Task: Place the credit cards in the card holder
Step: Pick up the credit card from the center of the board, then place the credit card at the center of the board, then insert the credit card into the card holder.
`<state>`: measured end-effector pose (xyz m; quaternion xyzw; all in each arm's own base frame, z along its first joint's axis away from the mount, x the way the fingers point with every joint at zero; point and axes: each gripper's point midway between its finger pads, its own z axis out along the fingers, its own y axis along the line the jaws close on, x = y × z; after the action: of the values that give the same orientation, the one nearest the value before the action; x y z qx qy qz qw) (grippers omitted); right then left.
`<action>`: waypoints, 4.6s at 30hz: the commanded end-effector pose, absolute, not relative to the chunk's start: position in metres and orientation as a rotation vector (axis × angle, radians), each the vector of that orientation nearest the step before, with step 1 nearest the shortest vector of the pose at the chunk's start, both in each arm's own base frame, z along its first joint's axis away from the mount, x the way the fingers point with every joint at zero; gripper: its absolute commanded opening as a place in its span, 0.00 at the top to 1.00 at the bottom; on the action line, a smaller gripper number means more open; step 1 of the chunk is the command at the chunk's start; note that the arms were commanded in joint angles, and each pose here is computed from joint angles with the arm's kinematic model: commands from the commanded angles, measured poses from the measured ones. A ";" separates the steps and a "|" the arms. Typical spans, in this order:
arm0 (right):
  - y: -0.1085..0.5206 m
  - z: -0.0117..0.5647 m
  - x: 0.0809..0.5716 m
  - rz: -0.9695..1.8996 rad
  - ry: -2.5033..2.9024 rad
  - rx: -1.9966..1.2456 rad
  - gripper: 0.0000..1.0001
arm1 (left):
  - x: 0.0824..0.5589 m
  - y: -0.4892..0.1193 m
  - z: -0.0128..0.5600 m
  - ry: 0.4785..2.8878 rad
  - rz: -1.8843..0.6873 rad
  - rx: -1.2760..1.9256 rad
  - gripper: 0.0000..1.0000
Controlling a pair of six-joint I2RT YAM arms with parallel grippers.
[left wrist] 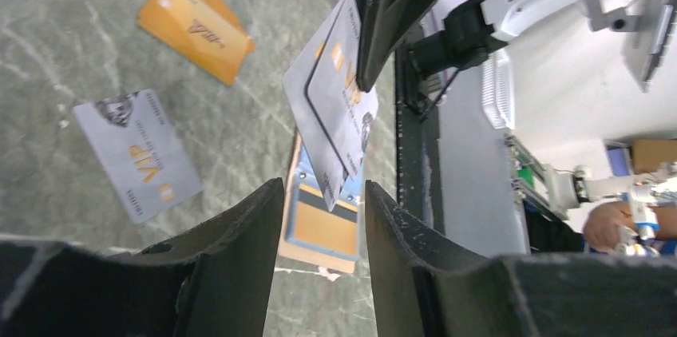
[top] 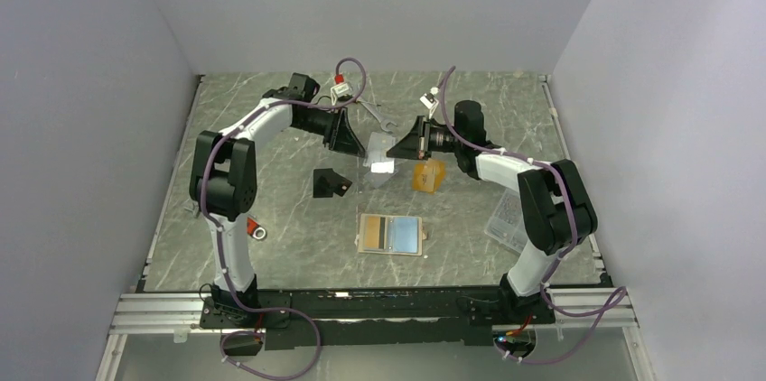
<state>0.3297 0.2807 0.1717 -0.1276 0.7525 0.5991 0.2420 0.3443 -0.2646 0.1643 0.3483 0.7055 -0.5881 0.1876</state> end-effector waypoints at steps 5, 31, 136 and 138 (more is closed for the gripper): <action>0.288 0.193 0.323 1.711 1.932 -0.463 1.00 | 0.334 -0.271 0.191 1.768 -1.849 1.037 0.49; 0.288 0.159 0.322 1.689 2.029 -0.427 0.86 | 0.345 -0.273 0.189 1.697 -1.853 1.071 1.00; 0.278 0.215 0.288 1.494 1.965 -0.378 1.00 | 0.270 -0.258 0.285 1.675 -1.509 1.297 0.65; 0.269 0.194 0.285 1.415 2.071 -0.339 1.00 | 0.282 -0.258 0.271 1.734 -1.151 1.342 0.58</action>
<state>0.2930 0.2832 0.2220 -0.1392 0.7326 0.5897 0.3102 0.2701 -0.2567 0.2676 0.4560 0.6076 -0.6057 0.2368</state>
